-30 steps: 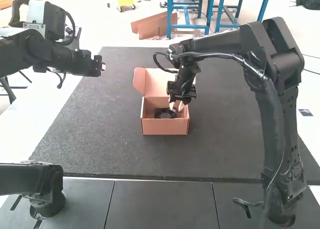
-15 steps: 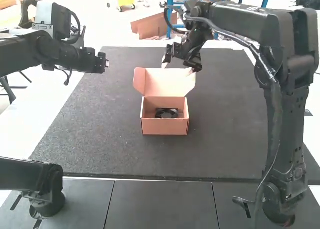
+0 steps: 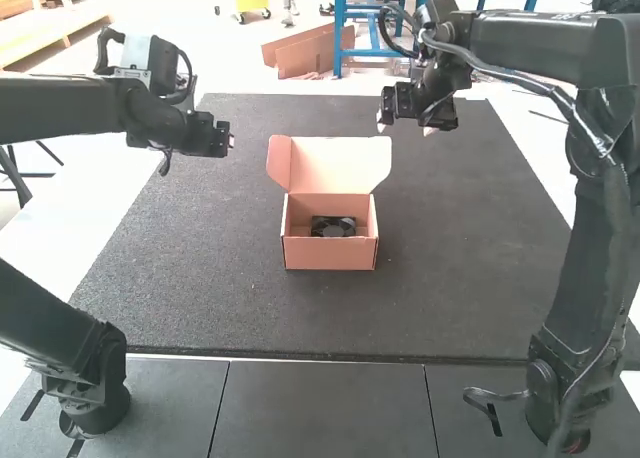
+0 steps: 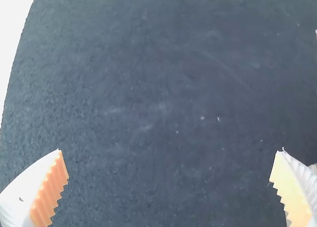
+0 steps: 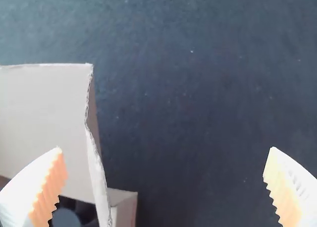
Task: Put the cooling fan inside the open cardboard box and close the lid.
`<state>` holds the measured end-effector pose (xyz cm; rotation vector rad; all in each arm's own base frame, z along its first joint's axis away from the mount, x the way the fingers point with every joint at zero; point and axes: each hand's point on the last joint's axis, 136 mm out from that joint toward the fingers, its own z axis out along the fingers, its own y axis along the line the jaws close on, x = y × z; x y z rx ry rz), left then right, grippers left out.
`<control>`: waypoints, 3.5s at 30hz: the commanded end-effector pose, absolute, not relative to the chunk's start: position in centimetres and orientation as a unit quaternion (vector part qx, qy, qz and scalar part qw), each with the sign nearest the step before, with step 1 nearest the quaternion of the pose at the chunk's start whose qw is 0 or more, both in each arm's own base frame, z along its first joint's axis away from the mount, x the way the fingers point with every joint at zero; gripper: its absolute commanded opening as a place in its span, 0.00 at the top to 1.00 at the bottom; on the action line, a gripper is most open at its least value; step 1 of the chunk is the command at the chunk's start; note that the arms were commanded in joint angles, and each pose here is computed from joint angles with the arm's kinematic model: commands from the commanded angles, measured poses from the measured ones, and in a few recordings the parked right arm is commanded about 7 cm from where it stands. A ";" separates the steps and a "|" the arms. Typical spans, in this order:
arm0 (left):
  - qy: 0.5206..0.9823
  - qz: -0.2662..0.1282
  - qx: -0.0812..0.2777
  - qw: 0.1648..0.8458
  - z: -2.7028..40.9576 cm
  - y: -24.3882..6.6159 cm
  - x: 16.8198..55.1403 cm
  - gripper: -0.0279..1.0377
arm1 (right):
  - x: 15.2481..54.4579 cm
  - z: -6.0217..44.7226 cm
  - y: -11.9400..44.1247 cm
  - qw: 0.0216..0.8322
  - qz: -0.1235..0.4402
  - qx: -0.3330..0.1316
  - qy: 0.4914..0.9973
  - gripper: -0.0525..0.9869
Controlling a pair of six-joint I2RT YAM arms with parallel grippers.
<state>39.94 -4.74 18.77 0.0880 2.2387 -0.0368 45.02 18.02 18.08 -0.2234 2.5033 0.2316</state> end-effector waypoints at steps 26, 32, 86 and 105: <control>0.893 -0.085 0.094 0.431 17.7 -11.5 47.3 0.07 | 48.5 16.4 21.0 0.250 0.139 -0.111 0.952 0.09; 0.891 -0.120 0.122 0.420 18.1 -14.3 46.4 0.07 | 47.9 16.1 20.9 0.229 0.139 -0.105 0.958 0.19; 0.892 -0.120 0.135 0.414 20.1 -14.6 44.2 0.07 | 38.6 18.0 23.7 0.079 0.208 -0.103 0.970 0.96; 0.900 -0.138 0.158 0.381 18.6 -15.7 40.0 0.07 | 35.7 17.1 25.0 0.042 0.211 -0.116 0.970 0.96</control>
